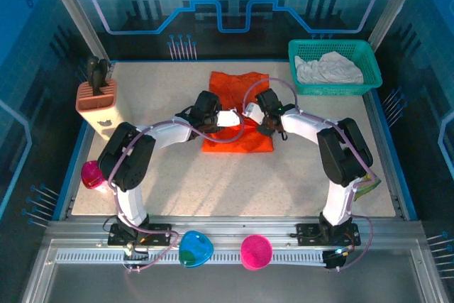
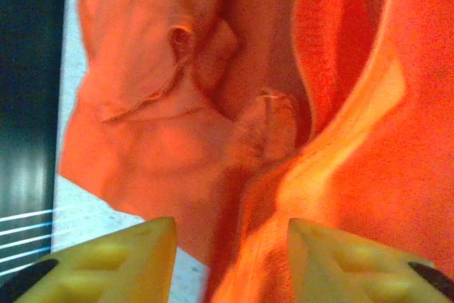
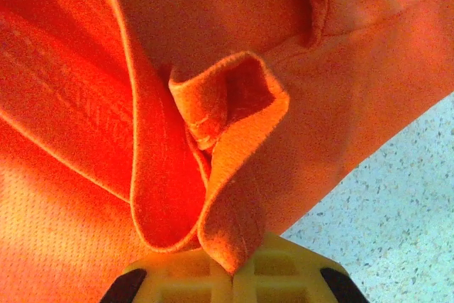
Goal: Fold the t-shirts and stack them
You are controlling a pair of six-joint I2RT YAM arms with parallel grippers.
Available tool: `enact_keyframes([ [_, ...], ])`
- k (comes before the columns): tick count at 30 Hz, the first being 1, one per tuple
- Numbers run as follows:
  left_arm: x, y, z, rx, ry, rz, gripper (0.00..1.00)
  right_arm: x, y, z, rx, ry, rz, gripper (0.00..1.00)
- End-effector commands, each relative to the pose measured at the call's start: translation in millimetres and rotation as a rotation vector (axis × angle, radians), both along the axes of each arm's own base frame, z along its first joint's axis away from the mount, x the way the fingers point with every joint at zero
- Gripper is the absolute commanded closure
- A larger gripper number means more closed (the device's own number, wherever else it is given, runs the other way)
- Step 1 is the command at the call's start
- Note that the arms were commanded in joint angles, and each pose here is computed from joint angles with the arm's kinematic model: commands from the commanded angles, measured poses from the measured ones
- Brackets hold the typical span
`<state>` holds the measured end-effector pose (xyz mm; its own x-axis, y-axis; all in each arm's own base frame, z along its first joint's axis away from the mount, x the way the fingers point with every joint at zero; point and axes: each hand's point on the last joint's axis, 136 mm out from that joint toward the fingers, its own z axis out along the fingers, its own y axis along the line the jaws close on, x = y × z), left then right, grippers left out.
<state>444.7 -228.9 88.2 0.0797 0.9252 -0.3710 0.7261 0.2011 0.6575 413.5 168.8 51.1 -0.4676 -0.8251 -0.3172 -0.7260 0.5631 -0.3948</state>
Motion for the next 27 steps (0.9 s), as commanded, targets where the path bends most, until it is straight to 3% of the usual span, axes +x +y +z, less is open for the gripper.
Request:
enact_keyframes([
  [1,22.7,3.1,22.4,-0.062,-0.131,0.071,0.37,24.2,-8.9,14.6,0.020,-0.091,-0.110,0.77],
  [3,31.2,9.4,37.8,-0.082,-0.203,0.128,0.29,31.0,-12.1,25.6,0.030,-0.147,-0.142,0.71],
  [10,38.8,37.1,97.9,-0.142,-0.389,0.271,0.22,42.5,-15.3,94.7,0.147,-0.391,-0.188,0.57],
  [14,15.5,42.3,131.1,-0.219,-0.413,0.249,0.21,21.1,-3.9,117.8,0.184,-0.403,-0.045,0.51],
  [17,-26.6,29.9,128.4,-0.214,-0.323,0.068,0.22,-8.7,3.9,115.1,0.140,-0.326,0.142,0.46],
  [20,-83.3,24.6,96.0,-0.100,-0.125,-0.152,0.21,-53.6,9.0,94.9,0.079,-0.167,0.379,0.42],
  [23,-112.3,35.9,72.9,0.002,0.027,-0.200,0.22,-91.0,10.2,83.6,0.071,-0.035,0.527,0.39],
  [27,-140.1,52.6,34.7,0.157,0.139,-0.256,0.22,-108.0,13.0,76.0,0.079,0.055,0.593,0.35],
])
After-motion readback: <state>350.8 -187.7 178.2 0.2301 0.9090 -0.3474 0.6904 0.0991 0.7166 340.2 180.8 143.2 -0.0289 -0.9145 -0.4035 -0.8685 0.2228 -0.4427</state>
